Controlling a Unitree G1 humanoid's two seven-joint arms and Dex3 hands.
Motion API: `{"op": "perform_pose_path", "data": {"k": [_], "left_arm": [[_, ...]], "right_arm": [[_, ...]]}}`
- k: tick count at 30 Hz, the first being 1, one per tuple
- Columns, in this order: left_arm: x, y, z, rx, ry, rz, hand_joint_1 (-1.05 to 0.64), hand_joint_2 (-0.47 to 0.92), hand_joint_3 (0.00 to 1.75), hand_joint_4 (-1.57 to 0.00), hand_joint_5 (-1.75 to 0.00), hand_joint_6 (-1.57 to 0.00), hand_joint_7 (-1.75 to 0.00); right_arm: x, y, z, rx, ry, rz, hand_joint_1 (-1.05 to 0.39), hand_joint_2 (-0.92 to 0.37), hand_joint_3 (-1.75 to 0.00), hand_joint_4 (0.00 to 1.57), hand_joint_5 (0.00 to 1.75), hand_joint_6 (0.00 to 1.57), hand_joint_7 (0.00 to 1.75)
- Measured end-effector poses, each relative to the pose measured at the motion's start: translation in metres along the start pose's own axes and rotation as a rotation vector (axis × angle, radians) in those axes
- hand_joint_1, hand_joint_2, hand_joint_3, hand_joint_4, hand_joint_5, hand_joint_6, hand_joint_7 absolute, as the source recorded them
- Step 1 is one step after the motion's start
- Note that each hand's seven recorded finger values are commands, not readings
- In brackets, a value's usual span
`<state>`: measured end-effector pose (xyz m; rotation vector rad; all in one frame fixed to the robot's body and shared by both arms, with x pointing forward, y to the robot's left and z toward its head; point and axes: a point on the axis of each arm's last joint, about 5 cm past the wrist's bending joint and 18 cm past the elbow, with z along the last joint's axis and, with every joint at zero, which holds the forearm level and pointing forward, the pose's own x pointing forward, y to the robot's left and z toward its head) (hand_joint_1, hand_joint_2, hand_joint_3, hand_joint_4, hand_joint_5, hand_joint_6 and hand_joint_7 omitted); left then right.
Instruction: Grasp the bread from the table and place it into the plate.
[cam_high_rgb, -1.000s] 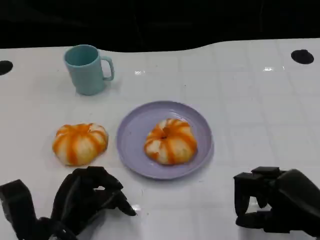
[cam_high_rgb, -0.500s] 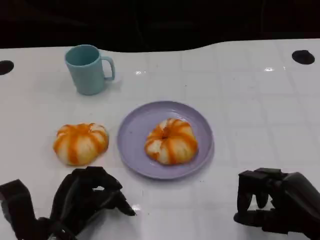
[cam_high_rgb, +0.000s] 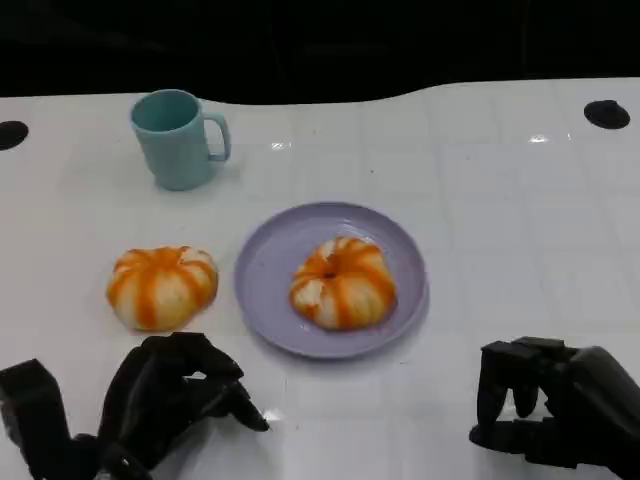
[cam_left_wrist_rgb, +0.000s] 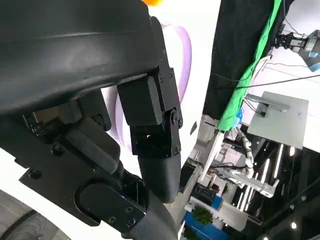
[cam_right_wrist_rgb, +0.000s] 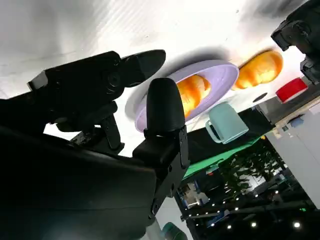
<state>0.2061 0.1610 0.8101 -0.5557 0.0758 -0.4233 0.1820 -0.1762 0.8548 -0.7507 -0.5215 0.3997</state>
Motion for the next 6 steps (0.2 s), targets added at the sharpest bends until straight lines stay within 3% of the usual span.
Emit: {"op": "perform_pose_path", "data": {"k": [6], "left_arm": [[-0.0001,0.0002,0.0001,-0.001,0.000,0.001,-1.05,0.65,0.00,-1.57,-0.60,-1.57,-0.38]], "right_arm": [[0.0000,0.0000,0.0000,0.001,-0.002,0.001,-0.24,-0.81,-0.06,0.73,1.75,0.55,1.72]]}}
